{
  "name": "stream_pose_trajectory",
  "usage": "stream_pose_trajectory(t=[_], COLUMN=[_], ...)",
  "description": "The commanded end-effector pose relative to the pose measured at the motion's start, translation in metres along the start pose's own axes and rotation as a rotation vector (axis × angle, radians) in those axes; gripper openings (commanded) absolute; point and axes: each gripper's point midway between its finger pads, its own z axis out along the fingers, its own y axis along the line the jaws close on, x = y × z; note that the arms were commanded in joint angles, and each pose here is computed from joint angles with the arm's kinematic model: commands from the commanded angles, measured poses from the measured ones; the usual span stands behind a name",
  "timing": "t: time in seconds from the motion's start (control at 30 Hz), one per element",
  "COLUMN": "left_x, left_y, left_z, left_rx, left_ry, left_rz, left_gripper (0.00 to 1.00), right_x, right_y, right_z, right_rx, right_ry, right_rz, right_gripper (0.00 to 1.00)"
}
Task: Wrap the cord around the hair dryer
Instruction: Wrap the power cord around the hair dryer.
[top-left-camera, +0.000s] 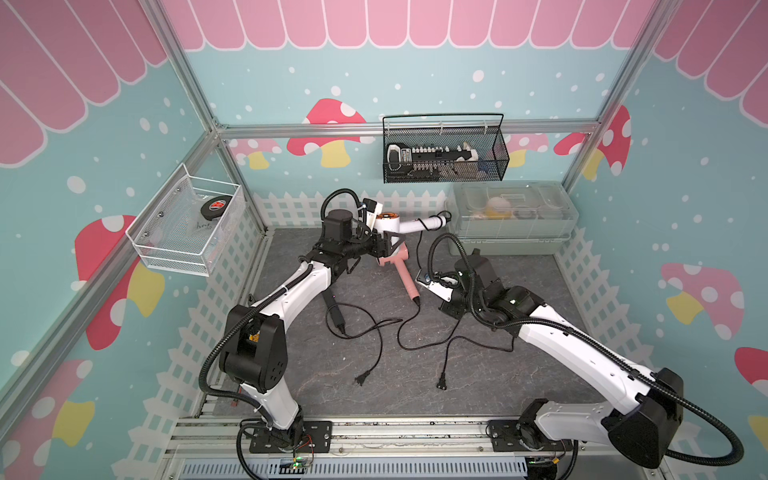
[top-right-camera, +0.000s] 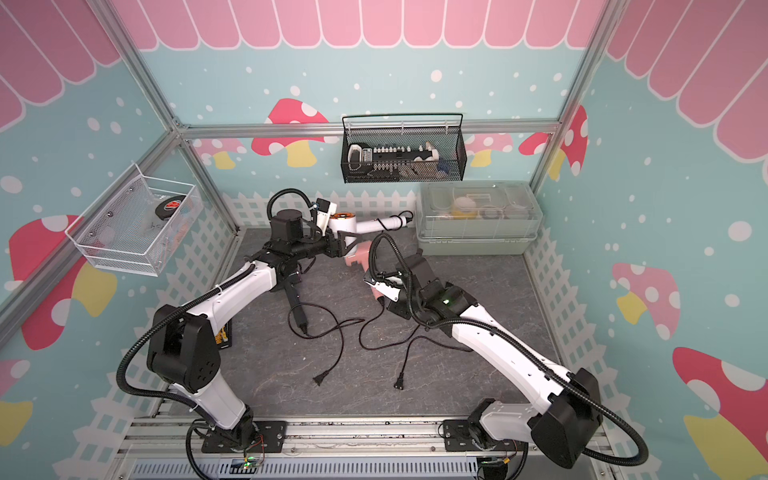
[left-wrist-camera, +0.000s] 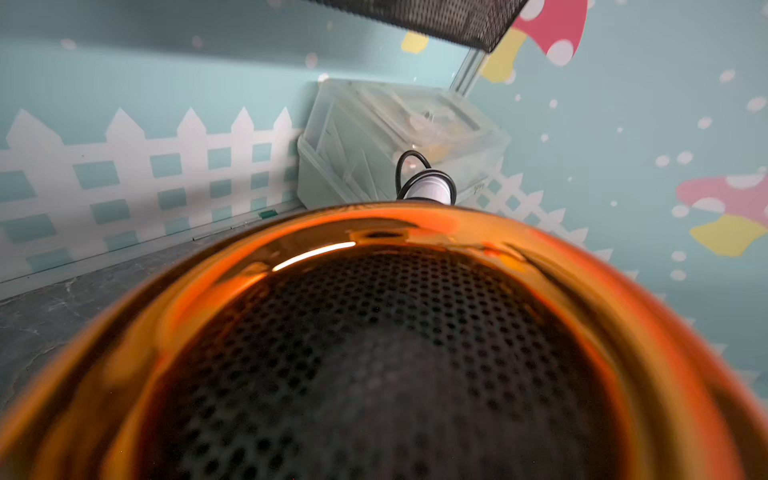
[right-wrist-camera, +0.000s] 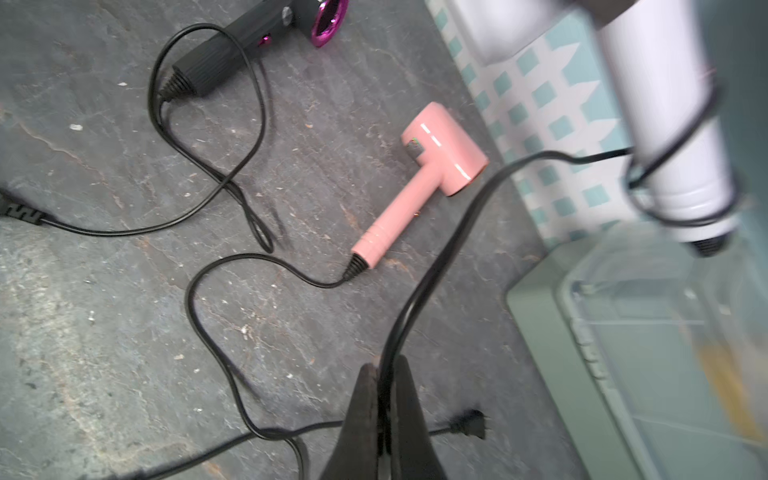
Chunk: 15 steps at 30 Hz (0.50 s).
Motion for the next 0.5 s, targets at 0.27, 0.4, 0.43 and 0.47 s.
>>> stream_pose_trajectory(t=[0.27,0.4,0.43,0.47], left_x=[0.061,0.07,0.071,0.073], left_y=[-0.075,-0.106,-0.114,-0.122], left_z=[-0.018,-0.037,-0.041,-0.045], left_rx=[0.103,0.211,0.242,0.278], left_ry=[0.211,0.224,0.221,0.22], left_rz=[0.218,0.234,0.24,0.243], left_gripper=[0.0,0.0,0.0,0.0], right_x=[-0.018,-0.02,-0.021,-0.021], right_y=[-0.101,-0.135,-0.143,-0.148], right_z=[-0.052,-0.053,-0.052,-0.05], right_rx=[0.278,0.314,0.317,0.311], right_ry=[0.087,0.085,0.081,0.074], right_rz=[-0.174,-0.16,-0.152,-0.146], right_gripper=[0.0,0.0,0.0,0.0])
